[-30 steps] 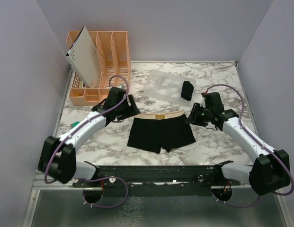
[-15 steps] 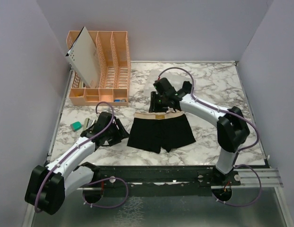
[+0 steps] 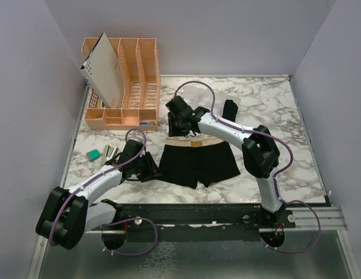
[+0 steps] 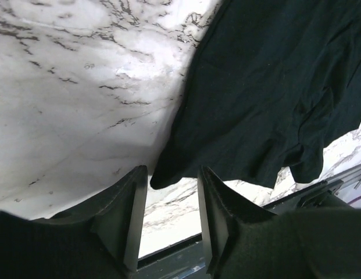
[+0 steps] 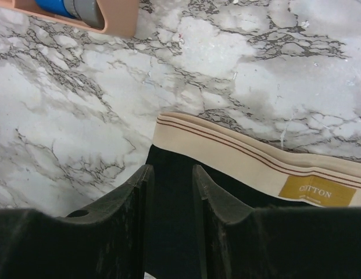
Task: Roll the underwear
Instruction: Fold the underwear at the center of the board.
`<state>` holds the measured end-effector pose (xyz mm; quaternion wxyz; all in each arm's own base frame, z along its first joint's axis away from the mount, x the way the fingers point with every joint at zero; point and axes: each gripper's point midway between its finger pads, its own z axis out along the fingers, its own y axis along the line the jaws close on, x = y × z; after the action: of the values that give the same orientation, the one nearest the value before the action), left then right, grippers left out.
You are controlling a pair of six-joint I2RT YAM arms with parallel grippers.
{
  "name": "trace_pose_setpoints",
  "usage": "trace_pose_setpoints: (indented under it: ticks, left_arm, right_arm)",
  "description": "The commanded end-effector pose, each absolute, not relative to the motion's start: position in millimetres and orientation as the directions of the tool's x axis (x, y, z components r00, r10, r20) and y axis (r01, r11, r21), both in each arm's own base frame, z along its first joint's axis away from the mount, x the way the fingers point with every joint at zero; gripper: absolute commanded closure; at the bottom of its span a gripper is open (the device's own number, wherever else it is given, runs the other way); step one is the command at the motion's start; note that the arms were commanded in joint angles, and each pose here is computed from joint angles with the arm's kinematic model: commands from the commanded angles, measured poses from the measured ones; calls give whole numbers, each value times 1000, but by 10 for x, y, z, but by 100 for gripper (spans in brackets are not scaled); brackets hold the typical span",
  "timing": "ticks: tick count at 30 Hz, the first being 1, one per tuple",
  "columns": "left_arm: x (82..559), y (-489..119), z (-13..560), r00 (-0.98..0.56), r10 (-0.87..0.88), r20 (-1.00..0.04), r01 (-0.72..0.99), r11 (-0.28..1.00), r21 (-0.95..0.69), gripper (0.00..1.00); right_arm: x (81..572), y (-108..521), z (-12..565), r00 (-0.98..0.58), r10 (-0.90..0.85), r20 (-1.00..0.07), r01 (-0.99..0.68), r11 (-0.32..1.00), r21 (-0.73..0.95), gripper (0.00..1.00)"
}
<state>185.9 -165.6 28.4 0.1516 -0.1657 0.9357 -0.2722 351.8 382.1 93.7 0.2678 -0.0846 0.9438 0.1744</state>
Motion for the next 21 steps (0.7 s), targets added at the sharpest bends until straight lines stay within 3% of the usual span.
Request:
trace_pose_setpoints:
  ticks: [1, 21]
  left_arm:
    - [1829, -1633, 210, -915, -353, -194, -201, 818, -538, 58]
    - [1765, -1654, 151, -930, -320, -182, -175, 818, -548, 80]
  right_arm:
    - [3472, 3870, 761, -843, -98, -529, -232, 954, 192, 62]
    - [3632, 4086, 361, -809, -191, -556, -218, 976, -19, 57]
